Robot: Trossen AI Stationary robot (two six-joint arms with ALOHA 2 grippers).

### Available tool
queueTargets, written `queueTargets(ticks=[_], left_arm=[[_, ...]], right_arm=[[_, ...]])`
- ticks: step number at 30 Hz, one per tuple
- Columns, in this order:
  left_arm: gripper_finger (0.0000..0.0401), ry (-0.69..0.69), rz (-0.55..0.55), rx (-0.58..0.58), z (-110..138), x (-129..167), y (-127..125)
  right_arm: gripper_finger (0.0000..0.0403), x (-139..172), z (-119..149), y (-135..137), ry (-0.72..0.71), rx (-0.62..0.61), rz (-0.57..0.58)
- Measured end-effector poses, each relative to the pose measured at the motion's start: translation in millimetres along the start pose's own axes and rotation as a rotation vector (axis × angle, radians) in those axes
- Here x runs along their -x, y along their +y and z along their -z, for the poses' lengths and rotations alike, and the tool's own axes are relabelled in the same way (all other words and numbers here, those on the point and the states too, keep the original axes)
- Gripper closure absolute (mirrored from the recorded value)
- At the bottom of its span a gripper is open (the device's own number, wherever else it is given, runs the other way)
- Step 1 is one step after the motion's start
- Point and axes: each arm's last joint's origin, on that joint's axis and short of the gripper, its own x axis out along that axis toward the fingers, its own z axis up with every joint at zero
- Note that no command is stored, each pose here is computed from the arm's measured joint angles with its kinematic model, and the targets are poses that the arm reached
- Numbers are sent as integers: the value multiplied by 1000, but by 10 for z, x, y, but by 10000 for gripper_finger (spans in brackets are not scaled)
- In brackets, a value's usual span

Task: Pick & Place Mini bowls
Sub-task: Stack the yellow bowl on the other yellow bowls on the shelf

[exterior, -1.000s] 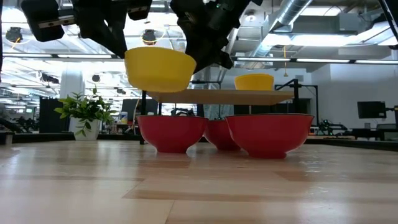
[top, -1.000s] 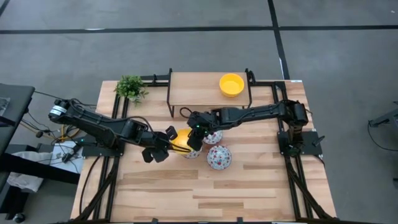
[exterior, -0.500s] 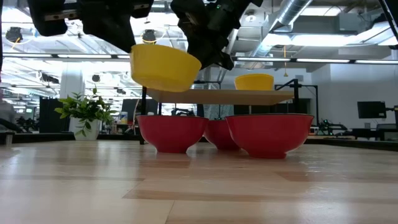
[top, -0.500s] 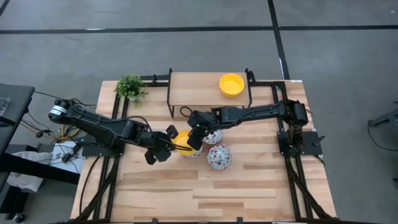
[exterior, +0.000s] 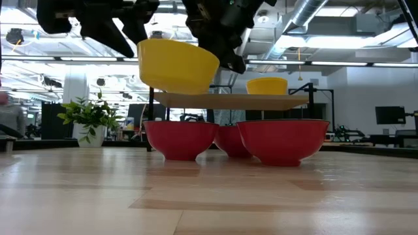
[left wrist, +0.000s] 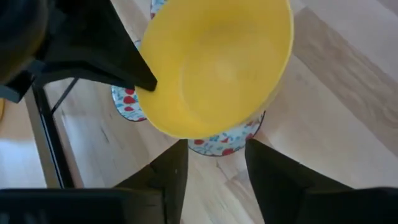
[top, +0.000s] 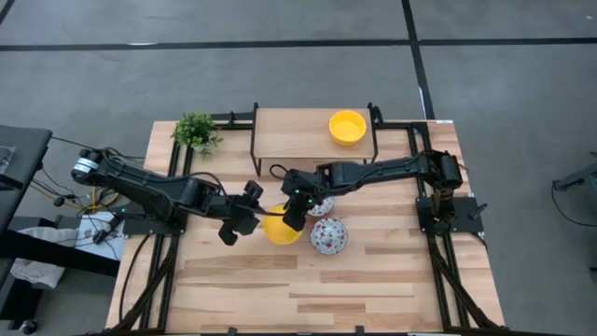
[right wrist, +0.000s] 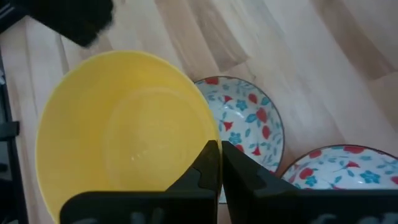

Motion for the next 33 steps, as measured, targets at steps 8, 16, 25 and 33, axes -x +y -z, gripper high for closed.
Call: queueTargets(ticks=[8,16,25,33], left_arm=[[238,-70,-49,107,66,285,57],[238,-167,-96,275,163,603,107],[238,-267,-136,456,294,896,152],[238,-330,-205,568,401,1043,250]], right_arm=[[403,166,-51,31,56,36,18],[403,494,-221,12,74,86,48],[403,1111,-281,-94,0,86,106],[403,1992,-98,-231,-188,44,247]])
